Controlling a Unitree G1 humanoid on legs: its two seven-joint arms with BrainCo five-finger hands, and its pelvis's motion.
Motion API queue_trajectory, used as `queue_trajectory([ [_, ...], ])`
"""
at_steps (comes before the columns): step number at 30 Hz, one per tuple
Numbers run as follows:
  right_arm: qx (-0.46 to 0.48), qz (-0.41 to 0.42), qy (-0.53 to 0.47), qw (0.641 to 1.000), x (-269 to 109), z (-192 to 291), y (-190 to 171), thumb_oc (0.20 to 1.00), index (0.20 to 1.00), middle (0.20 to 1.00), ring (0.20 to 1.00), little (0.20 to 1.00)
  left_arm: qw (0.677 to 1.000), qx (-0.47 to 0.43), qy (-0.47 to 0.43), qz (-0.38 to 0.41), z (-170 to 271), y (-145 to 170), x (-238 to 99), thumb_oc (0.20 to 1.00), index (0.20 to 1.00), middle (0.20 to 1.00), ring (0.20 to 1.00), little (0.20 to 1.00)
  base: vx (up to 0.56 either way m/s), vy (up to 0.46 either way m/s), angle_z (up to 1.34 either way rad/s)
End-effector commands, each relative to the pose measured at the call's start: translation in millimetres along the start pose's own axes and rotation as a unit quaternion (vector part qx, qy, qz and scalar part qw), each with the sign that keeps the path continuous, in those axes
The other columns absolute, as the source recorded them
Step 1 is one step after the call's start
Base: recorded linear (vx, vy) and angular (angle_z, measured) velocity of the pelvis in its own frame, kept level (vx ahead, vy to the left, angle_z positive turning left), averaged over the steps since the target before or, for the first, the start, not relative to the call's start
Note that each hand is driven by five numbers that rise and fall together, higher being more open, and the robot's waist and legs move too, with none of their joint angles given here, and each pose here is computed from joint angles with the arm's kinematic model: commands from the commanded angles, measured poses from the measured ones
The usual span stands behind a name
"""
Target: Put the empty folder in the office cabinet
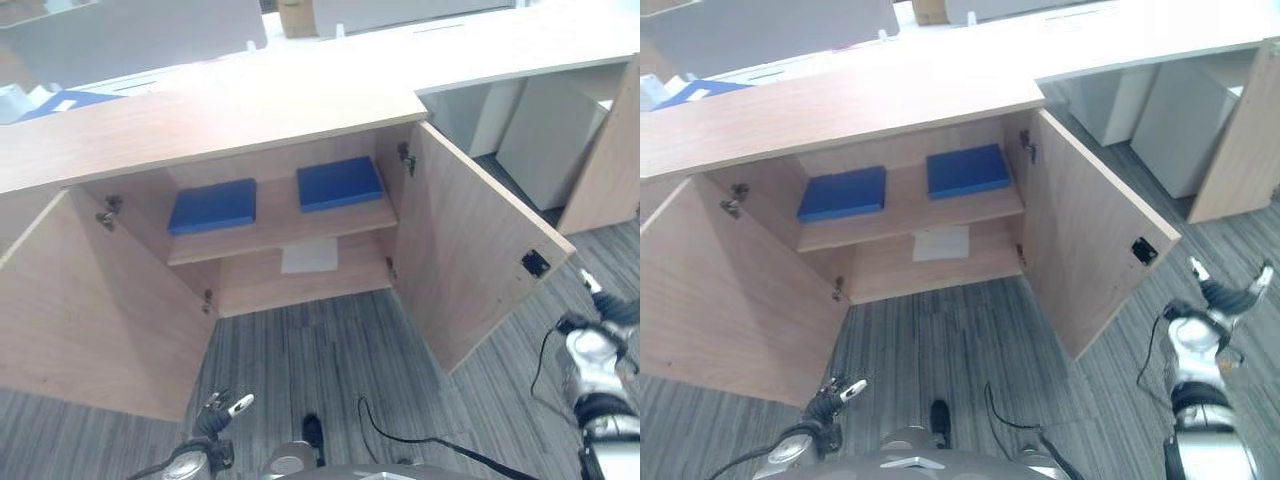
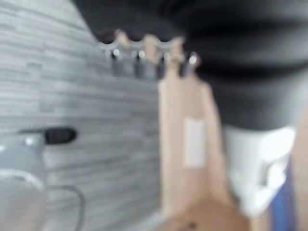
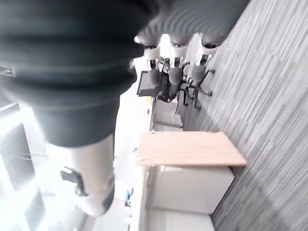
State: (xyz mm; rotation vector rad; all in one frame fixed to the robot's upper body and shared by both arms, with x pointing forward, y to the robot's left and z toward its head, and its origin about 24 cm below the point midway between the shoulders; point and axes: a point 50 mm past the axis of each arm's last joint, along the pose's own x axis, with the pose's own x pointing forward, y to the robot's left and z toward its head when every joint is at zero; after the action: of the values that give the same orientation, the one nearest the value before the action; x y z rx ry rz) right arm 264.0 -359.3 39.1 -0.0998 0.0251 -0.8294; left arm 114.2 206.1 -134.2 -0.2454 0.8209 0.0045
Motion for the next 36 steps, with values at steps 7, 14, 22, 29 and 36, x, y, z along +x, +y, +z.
queue_trajectory([
  [7,-0.034,0.159,-0.020,0.986,14,31,29,1.000,1.000,1.000,1.000,1.000,0.995,0.096,0.002,-0.003,20,10,5,1.000,1.000,1.000,1.000,1.000,0.04,0.108,0.15],
  [14,-0.024,0.235,-0.012,0.972,19,41,47,1.000,1.000,1.000,1.000,1.000,0.996,0.081,0.008,0.040,8,30,-7,1.000,1.000,1.000,1.000,1.000,0.02,0.053,0.08],
  [22,-0.003,0.350,-0.051,0.935,10,63,85,1.000,1.000,1.000,1.000,1.000,0.996,0.071,-0.005,0.058,5,41,-15,1.000,1.000,1.000,1.000,1.000,0.01,0.031,0.08],
  [29,-0.072,0.501,-0.077,0.859,-47,47,138,1.000,1.000,1.000,1.000,1.000,0.996,0.066,-0.014,0.061,4,39,-16,1.000,1.000,1.000,1.000,1.000,0.04,0.012,0.03],
  [36,-0.093,0.570,-0.088,0.811,-91,42,188,1.000,1.000,1.000,1.000,1.000,0.995,0.066,-0.026,0.067,10,35,-12,1.000,1.000,1.000,1.000,1.000,0.02,-0.001,0.10],
])
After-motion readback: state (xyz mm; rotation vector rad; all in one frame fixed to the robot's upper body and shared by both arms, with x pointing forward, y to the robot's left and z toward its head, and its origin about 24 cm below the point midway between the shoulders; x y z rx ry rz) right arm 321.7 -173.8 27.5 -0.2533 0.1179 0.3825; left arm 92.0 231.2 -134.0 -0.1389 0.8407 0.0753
